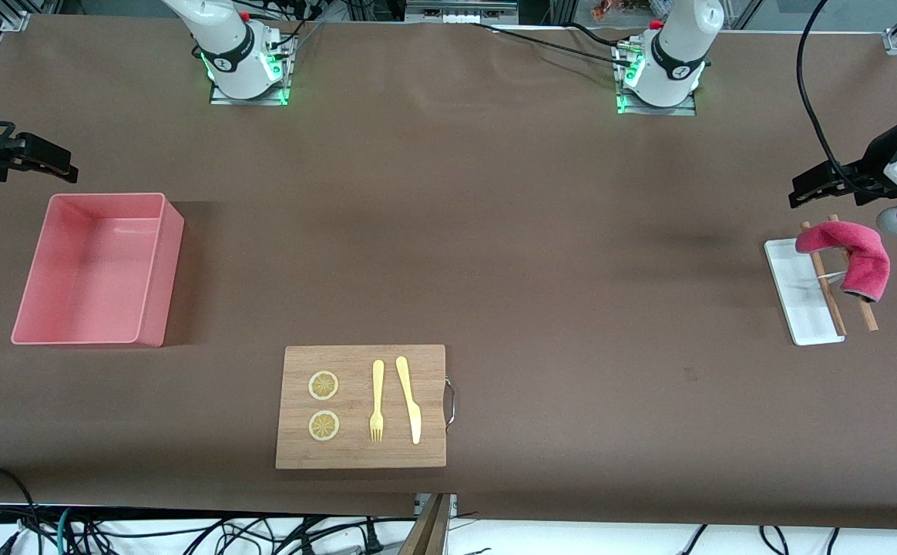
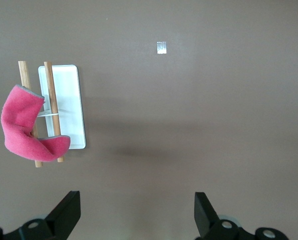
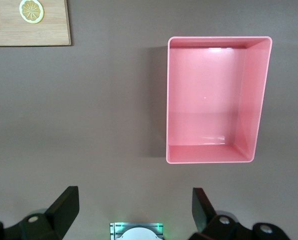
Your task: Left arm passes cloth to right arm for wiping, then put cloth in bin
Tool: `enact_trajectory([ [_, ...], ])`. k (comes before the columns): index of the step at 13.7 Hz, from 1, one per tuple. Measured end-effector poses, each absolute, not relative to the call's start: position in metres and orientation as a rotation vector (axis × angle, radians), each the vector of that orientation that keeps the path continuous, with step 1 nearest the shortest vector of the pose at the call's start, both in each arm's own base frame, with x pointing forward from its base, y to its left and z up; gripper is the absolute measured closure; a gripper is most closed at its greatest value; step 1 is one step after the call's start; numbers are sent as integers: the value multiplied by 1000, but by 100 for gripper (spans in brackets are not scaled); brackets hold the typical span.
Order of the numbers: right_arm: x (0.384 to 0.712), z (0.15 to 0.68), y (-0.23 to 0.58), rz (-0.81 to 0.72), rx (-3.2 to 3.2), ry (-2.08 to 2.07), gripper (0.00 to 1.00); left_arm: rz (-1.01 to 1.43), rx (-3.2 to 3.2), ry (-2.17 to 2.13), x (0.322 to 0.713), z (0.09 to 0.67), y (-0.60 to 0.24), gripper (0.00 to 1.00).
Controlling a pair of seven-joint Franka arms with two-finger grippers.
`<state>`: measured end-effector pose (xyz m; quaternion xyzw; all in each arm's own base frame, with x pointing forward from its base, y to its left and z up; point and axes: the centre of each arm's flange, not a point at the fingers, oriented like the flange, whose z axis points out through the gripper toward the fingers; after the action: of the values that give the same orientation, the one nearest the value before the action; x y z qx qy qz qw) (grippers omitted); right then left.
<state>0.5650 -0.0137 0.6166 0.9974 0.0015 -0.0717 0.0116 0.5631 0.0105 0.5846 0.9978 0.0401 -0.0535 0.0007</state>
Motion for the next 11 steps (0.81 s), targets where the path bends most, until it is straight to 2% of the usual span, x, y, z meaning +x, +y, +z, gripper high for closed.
enact_trajectory([
  [11,565,617,-14,-224,3110,5,0,-121,3134,157,569,587,21,0],
])
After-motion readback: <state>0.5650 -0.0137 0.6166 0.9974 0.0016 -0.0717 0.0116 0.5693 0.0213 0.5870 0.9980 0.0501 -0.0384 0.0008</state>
